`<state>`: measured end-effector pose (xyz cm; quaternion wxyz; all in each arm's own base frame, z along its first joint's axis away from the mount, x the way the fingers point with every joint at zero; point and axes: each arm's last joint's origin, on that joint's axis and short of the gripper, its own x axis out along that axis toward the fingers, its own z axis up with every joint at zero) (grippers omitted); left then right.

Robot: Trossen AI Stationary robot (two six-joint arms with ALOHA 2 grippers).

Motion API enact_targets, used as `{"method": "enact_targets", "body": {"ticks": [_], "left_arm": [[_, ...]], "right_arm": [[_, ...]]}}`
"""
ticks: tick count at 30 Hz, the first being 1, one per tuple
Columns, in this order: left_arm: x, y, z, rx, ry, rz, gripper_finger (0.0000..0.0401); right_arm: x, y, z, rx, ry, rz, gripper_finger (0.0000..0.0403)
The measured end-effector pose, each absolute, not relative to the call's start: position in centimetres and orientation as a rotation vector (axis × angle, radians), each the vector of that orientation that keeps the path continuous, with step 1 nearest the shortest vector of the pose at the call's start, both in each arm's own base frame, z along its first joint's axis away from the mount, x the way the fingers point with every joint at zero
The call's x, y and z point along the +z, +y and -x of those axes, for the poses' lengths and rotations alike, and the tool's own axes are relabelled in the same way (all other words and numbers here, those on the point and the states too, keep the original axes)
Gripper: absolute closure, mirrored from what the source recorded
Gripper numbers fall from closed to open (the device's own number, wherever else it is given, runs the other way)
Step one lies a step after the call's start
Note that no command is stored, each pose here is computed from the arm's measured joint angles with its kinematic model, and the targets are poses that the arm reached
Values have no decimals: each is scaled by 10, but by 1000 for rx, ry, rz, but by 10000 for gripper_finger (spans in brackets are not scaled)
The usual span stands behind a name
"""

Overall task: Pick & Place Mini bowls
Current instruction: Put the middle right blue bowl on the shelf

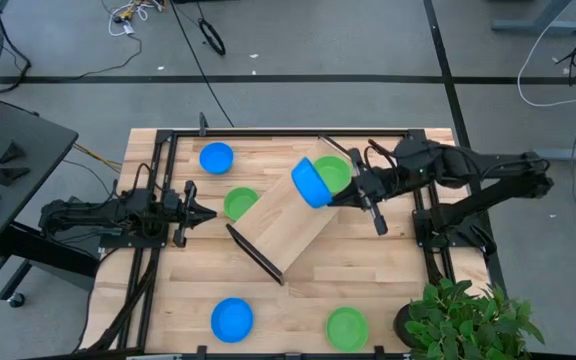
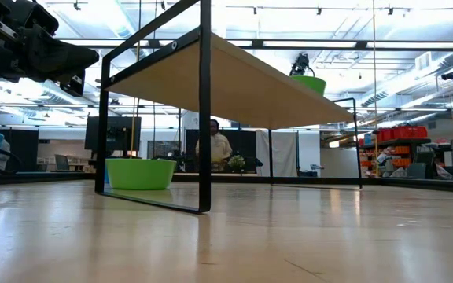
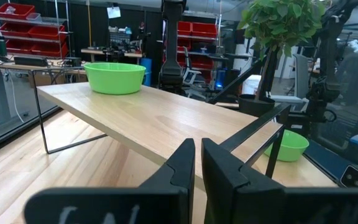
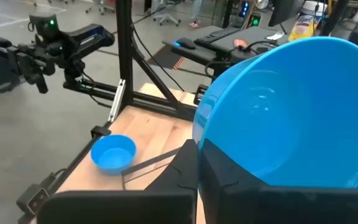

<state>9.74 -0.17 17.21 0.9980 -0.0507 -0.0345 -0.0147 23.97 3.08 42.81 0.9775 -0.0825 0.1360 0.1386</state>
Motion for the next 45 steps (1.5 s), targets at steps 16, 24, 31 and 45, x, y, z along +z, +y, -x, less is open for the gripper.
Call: {"method": "enact_targets", "body": {"ticks": [16,24,31,45], "left_arm": [[172,-2,-97,-29,-70,102,369],[172,-2,-97,-30,-69,102,369],[172,-2,-97,-29,-69,102,369],[172,-2,-97,-30,-70,102,369]], "right_arm": [[436,35,-272,340,460,340,403],[422,37,-293,395,557,454,403],[403,38,-307,476,637,609,403],[387,31,-319,424,756,1165,403]]}}
